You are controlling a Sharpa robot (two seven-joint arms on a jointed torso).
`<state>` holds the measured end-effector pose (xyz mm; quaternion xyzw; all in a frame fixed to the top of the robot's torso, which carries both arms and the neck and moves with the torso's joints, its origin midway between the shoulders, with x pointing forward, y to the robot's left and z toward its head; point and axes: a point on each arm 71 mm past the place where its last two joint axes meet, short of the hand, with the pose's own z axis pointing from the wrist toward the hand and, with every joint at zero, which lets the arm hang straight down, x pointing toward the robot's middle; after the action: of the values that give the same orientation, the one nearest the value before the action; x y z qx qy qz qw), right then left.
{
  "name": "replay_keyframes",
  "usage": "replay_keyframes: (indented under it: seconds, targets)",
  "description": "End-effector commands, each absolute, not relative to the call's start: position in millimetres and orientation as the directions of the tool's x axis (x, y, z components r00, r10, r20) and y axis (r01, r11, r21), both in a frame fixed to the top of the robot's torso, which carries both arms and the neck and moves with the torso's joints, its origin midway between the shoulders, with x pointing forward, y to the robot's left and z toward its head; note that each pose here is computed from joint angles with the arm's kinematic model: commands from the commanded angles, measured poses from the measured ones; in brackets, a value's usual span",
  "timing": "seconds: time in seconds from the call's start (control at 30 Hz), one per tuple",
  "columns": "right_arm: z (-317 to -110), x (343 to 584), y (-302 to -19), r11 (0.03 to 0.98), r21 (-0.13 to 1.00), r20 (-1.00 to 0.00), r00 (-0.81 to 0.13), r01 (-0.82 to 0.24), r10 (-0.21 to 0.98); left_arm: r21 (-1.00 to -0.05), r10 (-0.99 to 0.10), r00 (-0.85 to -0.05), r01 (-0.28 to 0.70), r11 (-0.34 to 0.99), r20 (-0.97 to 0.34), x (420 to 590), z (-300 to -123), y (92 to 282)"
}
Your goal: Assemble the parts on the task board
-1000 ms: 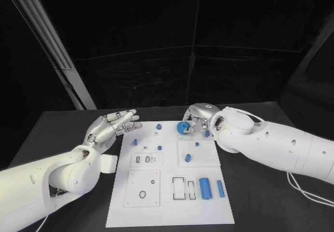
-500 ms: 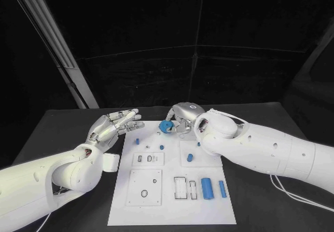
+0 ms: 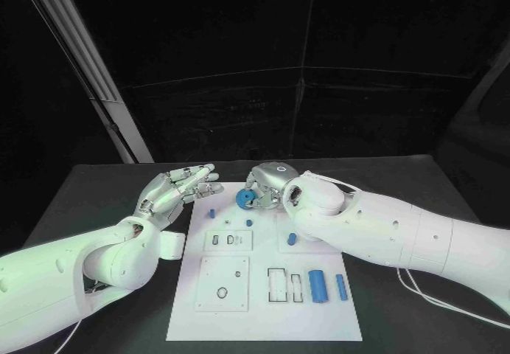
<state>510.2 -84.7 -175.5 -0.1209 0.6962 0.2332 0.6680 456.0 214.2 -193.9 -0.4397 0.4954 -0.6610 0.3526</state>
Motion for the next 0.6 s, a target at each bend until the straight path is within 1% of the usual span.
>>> replay_keyframes:
  seconds: [0.03, 0.6]
  targets:
    - [-175.9, 510.8, -81.3, 0.861, 0.142, -0.990, -0.079, -0.489, 0.118, -0.963, -0.895, -0.378, 0.031, -0.269, 0.238, 455.8, -192.4, 212.6]
    - [-178.4, 513.2, -75.3, 0.862, 0.132, -0.991, -0.083, -0.490, 0.104, -0.963, -0.894, -0.379, 0.029, -0.269, 0.238, 456.0, -192.6, 212.4]
